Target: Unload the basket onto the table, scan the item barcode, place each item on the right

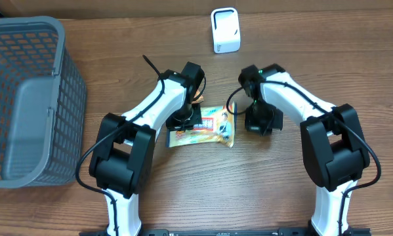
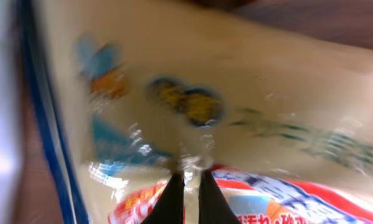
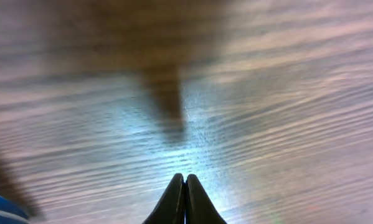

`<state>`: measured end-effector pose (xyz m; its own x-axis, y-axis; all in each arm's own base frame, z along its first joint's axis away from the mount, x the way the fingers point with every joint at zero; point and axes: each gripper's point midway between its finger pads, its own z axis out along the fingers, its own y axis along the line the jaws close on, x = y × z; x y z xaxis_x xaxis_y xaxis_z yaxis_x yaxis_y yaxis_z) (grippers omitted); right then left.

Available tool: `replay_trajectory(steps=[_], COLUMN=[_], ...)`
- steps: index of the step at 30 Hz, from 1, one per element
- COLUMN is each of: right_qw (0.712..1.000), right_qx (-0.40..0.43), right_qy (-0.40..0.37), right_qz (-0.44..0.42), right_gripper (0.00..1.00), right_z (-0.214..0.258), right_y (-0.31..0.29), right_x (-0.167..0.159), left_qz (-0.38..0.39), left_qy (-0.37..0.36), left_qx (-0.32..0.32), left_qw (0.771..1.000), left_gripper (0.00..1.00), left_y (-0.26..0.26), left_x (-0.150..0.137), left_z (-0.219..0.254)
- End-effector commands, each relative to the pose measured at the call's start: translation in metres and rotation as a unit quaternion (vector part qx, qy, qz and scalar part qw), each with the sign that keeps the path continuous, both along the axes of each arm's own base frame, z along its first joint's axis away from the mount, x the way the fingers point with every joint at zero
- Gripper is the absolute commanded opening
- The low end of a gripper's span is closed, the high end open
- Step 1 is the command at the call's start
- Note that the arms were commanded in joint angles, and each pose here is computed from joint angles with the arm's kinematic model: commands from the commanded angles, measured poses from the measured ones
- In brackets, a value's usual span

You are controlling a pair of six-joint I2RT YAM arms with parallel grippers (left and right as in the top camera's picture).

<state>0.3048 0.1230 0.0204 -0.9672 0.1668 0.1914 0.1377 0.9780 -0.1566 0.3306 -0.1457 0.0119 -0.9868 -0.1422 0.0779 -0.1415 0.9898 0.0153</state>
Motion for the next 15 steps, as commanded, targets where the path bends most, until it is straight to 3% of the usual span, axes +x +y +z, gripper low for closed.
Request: replay_trajectory(steps=[1,5,7,10,15], right_qw=[0.997,0.984,0.968,0.935,0.903], right_qx=[0.041,0.142,0.202,0.274,0.311], right_qy=[-0.057,-0.086,-0.105,-0.129,-0.164], right_qz=[0.019,0.065,0.109,0.184,0.245], right_gripper=[0.04,0.17,0.31,0.39,0.54], right_z=[0.027,0.047,0.054,0.062,0.067], right_y=[0.019,0.056,0.078,0.103,0.125], right_x=[0.037,0.058,0.067,0.075,0.083], left_qz=[0.001,0.003,0.004,0.011,0.065], left_qy=[0.014,0.003,-0.011,-0.026,-0.024], left_qx=[0.053,0.034,0.029,0.023,0.024], left_qw=[0.998,0.999,0.999,0.999,0.997], left_gripper=[0.04,0.04,0.04,0.04,0.04], left_y=[0.020,0.009,0.006,0.008,0.032], left_x=[0.007,0.022,0.031,0.040,0.048], left_z=[0.005,0.040,0.052,0.058,0.058])
